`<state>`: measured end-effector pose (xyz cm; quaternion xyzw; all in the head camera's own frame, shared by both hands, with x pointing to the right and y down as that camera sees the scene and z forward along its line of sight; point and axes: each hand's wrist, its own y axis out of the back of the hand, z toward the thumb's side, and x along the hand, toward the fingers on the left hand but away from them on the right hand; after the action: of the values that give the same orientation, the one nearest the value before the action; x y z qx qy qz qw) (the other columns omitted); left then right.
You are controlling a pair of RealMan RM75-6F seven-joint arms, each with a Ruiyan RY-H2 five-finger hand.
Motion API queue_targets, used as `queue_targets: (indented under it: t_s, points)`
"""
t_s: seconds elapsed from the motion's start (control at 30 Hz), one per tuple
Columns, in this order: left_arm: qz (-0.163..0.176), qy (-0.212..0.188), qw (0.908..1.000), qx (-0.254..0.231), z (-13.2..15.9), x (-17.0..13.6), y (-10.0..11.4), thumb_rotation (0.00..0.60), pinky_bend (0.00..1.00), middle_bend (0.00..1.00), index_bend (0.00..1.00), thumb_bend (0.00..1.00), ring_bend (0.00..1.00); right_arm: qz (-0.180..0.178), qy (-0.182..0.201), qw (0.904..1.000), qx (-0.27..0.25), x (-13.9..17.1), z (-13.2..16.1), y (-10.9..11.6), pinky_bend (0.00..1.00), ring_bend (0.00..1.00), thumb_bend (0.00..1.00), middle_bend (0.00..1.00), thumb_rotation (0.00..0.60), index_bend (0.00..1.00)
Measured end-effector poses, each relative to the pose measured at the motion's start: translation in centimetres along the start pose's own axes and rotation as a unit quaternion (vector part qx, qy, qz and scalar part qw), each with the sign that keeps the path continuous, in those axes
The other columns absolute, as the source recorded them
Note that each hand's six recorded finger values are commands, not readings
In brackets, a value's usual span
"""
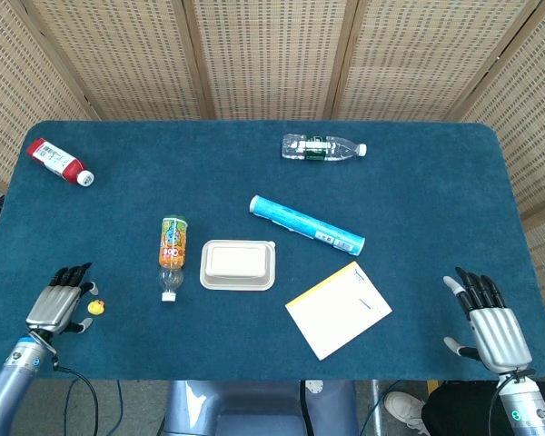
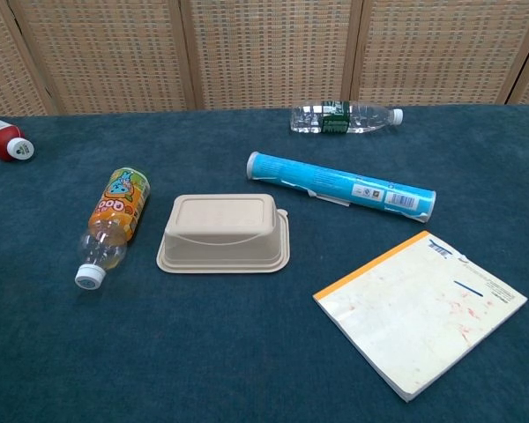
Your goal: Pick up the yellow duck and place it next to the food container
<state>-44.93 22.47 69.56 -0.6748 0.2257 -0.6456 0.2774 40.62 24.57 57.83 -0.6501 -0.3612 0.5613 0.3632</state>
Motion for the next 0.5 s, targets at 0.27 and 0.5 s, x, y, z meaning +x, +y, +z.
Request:
queue_targets:
  t_s: [0.27,0.5]
  points:
    - [-0.003,-0.006,1.0,-0.003,0.79,0.11,-0.4,0.6,0.0,0.0,0.42,0.3,0.0,-0.003,-0.002,1.0,-0.004,-0.01,-0.14,0.22,0.0,0.0,0.0,0.0,0.6,0.09]
    - [-0.004,-0.005,1.0,-0.001,0.84,0.01,-0.35,0.6,0.0,0.0,0.46,0.31,0.0,-0.002,-0.001,1.0,-0.004,0.0,-0.1,0.21,0.0,0.0,0.0,0.0,0.6,0.09]
